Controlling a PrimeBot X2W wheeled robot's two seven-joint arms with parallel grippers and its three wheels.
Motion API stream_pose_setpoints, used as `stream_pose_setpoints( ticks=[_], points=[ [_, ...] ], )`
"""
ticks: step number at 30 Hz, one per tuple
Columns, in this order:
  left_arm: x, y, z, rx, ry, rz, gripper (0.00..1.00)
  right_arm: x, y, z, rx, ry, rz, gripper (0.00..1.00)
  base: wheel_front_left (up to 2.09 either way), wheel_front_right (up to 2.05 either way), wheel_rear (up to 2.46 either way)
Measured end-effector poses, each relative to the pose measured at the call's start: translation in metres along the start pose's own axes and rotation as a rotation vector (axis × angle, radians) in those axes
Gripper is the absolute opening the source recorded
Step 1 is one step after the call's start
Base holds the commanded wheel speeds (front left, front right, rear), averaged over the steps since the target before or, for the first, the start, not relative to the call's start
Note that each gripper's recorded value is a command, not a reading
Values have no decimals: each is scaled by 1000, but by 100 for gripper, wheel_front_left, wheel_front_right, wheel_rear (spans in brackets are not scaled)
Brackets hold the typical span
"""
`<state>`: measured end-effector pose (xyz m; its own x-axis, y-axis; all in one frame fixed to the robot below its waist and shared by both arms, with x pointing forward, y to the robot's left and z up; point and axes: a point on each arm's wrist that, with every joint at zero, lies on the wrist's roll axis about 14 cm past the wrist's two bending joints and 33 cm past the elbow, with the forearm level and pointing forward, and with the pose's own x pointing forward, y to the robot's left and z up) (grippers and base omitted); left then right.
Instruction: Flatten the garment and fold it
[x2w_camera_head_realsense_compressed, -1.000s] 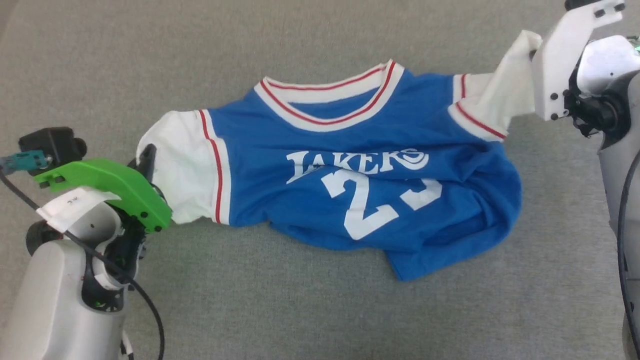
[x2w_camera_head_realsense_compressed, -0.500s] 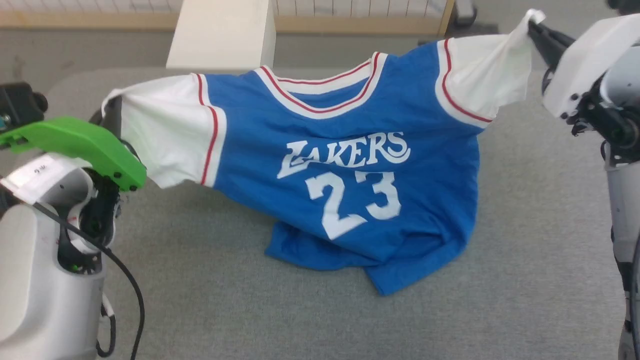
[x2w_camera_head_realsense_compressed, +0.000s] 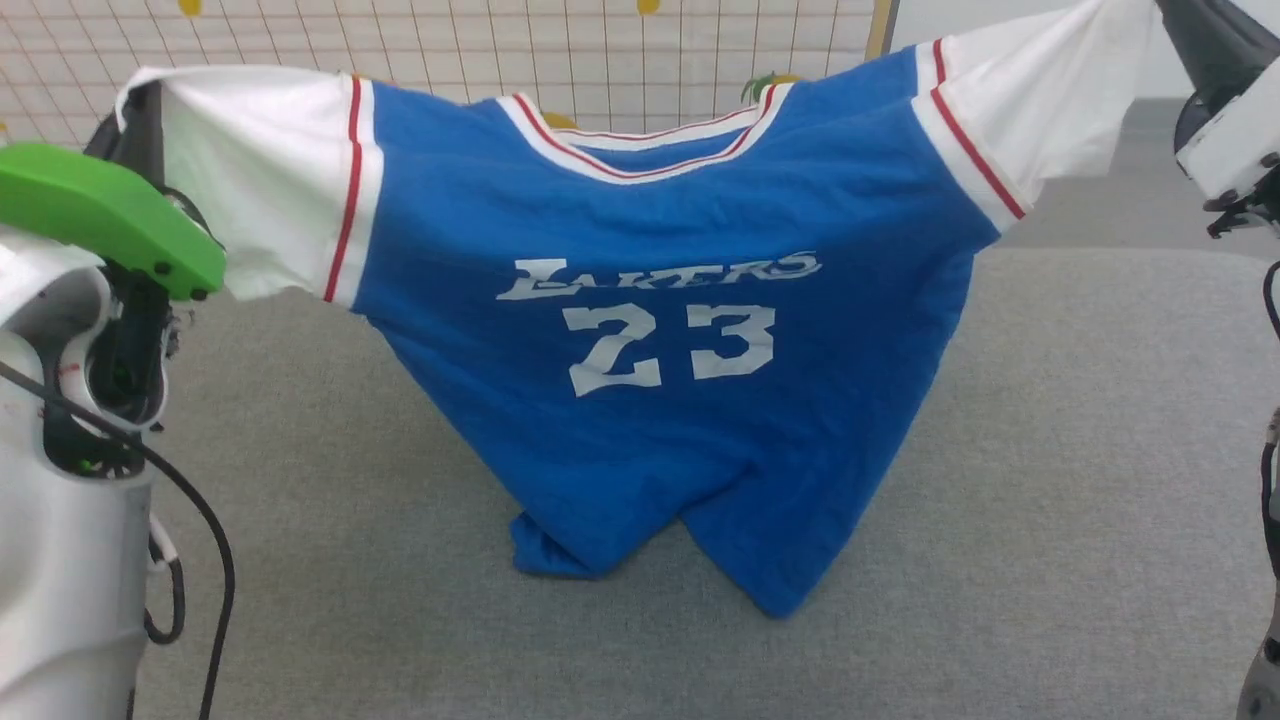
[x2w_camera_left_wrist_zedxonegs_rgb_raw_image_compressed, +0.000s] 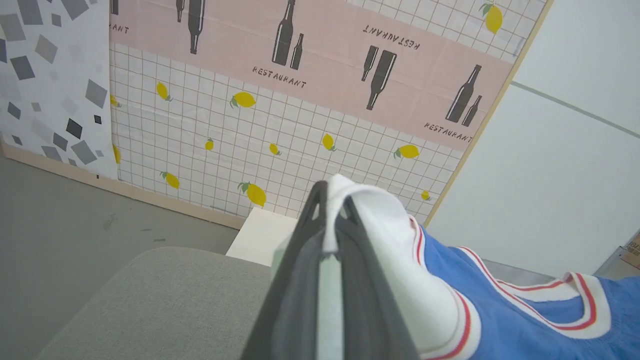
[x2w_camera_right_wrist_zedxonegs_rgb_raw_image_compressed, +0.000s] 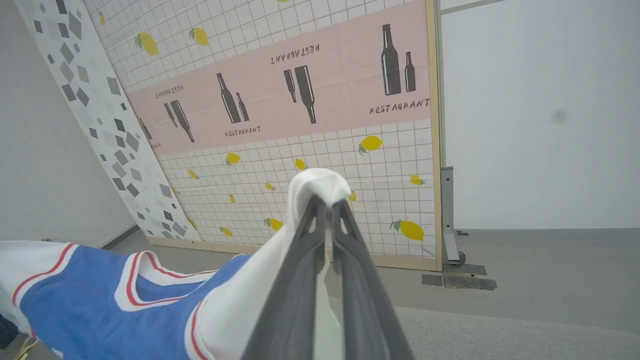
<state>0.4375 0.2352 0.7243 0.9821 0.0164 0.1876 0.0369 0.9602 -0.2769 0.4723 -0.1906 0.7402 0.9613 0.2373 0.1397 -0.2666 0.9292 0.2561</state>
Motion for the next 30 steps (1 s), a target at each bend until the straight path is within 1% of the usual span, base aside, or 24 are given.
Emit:
stream_pose_setpoints(
  ticks=[5, 8, 12, 18, 24, 27, 30],
  points=[
    [15, -5, 4, 36, 4, -21, 0, 6, 3, -7, 20, 43, 2, 0, 0, 0, 0],
    [32, -5, 4, 56, 12, -28, 0, 21, 6, -4, 20, 53, 5, 0, 0, 0, 0],
    [64, -5, 13, 82, -8, -33, 0, 50, 9, 11, -28, 48, -9, 0, 0, 0, 0],
    [111, -11, 38, 127, -102, -35, 0, 98, 12, 39, -76, -6, -29, 0, 0, 0, 0],
    [153, -27, 61, 177, -244, -68, 0, 143, 12, 60, -94, -117, -49, 0, 0, 0, 0],
    [171, -30, 62, 196, -294, -77, 0, 162, 9, 64, -98, -166, -57, 0, 0, 0, 0],
    [188, -30, 53, 213, -325, -81, 0, 180, 3, 57, -100, -186, -66, 0, 0, 0, 0]
  ],
)
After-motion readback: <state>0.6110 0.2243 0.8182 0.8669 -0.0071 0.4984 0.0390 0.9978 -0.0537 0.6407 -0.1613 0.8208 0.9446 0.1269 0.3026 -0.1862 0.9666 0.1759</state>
